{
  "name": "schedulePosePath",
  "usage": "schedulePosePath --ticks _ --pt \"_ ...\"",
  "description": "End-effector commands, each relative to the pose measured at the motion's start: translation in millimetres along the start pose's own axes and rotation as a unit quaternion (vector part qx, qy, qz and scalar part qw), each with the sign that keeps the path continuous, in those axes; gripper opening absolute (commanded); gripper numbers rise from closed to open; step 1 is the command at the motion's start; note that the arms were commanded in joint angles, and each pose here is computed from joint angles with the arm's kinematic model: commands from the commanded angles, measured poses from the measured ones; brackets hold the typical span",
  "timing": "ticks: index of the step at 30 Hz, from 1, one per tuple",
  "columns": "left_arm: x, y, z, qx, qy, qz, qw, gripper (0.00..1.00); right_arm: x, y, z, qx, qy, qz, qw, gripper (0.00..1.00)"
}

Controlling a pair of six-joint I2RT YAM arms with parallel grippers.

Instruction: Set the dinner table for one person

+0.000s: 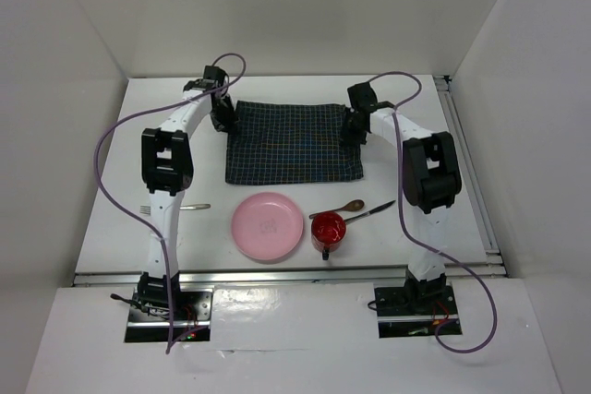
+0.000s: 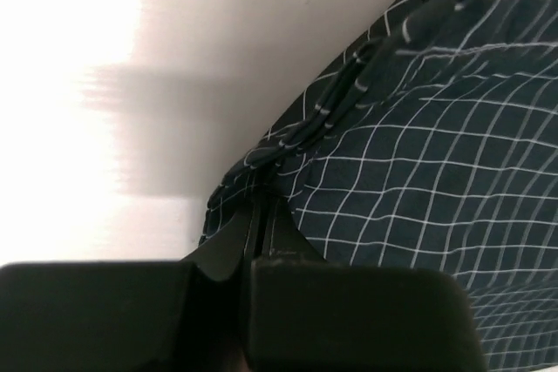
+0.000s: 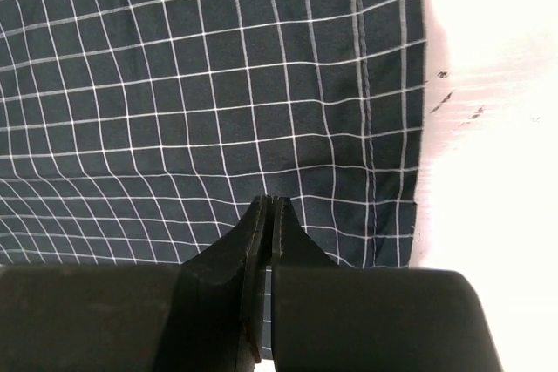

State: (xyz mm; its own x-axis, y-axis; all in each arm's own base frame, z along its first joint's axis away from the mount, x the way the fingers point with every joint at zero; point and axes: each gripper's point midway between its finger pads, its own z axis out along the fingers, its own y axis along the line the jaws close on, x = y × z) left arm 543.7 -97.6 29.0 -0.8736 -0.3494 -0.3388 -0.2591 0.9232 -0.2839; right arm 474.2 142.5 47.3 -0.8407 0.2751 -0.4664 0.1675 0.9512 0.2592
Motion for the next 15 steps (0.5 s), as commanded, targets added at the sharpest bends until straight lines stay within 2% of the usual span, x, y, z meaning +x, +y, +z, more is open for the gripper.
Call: schedulePosePath --ticks 1,4,7,11,12,13,15 --pt "-16.5 -12.8 2.0 0.045 -0.010 -0.022 0.999 0.00 2.9 -0.6 2.6 -0.005 0.009 -0.008 1.000 0.00" --pt "-16.7 -20.3 -10.6 0.059 -0.006 -0.027 0.998 0.00 13.3 1.6 6.8 -0.019 0.028 -0.012 0.999 0.00" --pt "-37.9 -36.4 -57.3 0.081 -0.050 -0.014 0.995 0.00 2.9 9.9 -4.5 -0.030 0.016 -0.003 0.999 0.00" --pt "-68.0 -42.6 -140.5 0.070 -0.140 0.007 0.988 0.00 -38.0 24.5 -50.3 -0.042 -0.050 -0.005 0.998 0.01" --pt "-64.5 -39.1 -150.8 0.063 -0.143 0.006 0.988 0.06 -49.9 28.9 -71.1 -0.049 -0.074 -0.005 0.996 0.03" --pt "-67.7 -42.7 -186.7 0.069 -0.172 0.014 0.983 0.09 -54.1 35.6 -84.1 -0.054 -0.086 -0.009 0.995 0.11" --pt "-65.2 -36.0 -211.6 0.056 -0.196 0.018 0.979 0.14 -65.1 44.9 -120.3 -0.070 -0.121 -0.012 0.990 0.24"
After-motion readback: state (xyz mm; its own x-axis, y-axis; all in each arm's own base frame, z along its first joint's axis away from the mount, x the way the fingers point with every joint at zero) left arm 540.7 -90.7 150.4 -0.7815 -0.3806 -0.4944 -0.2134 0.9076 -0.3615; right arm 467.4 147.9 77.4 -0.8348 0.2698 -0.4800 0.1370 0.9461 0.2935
